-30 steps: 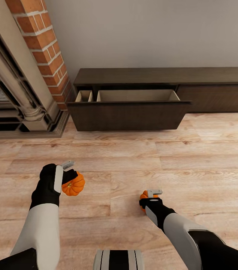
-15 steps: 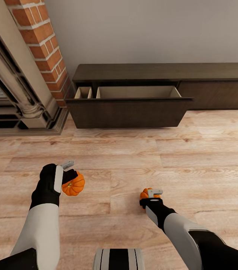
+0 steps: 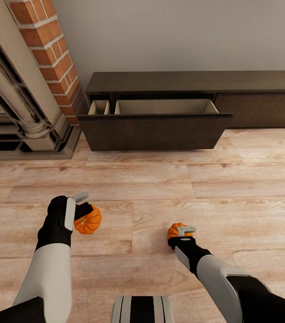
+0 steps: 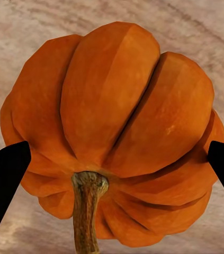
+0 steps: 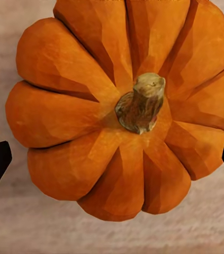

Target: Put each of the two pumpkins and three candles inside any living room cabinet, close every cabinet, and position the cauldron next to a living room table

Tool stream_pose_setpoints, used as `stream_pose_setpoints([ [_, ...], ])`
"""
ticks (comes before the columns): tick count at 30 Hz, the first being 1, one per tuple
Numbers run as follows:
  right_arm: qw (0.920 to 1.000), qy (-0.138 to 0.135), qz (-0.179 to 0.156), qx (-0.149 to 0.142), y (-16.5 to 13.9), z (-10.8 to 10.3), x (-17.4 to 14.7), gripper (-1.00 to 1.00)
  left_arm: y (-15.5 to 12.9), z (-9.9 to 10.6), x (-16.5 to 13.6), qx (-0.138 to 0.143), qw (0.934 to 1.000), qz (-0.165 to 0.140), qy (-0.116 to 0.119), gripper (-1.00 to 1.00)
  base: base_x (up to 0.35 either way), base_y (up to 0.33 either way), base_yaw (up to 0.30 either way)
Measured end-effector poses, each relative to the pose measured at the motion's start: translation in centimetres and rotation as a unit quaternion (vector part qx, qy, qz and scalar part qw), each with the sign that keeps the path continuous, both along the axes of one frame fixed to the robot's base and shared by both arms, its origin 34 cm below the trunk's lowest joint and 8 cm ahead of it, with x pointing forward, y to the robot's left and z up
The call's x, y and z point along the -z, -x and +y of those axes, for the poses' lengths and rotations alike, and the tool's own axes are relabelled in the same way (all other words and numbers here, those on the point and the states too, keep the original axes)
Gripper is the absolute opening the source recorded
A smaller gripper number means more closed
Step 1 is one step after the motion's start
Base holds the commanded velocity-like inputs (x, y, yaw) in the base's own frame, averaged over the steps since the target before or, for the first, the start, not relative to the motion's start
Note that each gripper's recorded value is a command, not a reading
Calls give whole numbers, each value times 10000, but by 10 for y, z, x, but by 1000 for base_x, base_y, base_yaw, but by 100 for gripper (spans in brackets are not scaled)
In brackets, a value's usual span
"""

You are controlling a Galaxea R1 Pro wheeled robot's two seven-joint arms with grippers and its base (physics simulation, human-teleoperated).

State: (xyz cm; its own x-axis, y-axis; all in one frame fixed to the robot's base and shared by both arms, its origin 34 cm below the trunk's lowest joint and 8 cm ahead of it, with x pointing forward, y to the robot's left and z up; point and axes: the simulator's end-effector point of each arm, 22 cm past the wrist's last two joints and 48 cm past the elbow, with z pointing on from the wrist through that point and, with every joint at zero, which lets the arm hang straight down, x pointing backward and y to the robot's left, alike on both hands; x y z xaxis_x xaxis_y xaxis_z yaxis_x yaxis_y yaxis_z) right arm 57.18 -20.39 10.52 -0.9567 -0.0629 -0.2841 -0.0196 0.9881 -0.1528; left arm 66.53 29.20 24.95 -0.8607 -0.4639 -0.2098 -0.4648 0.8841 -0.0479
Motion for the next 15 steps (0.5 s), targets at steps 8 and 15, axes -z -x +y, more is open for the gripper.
stream_pose_setpoints([
  [8, 10000, 1, 0, 2, 0, 0, 0, 100, 0, 0, 0, -7, 10000, 0, 6, -100, 0, 0, 0],
  [15, 10000, 3, 3, 2, 0, -1, 0, 100, -1, -2, 0, -21, 10000, -17, 51, -100, 0, 0, 0],
])
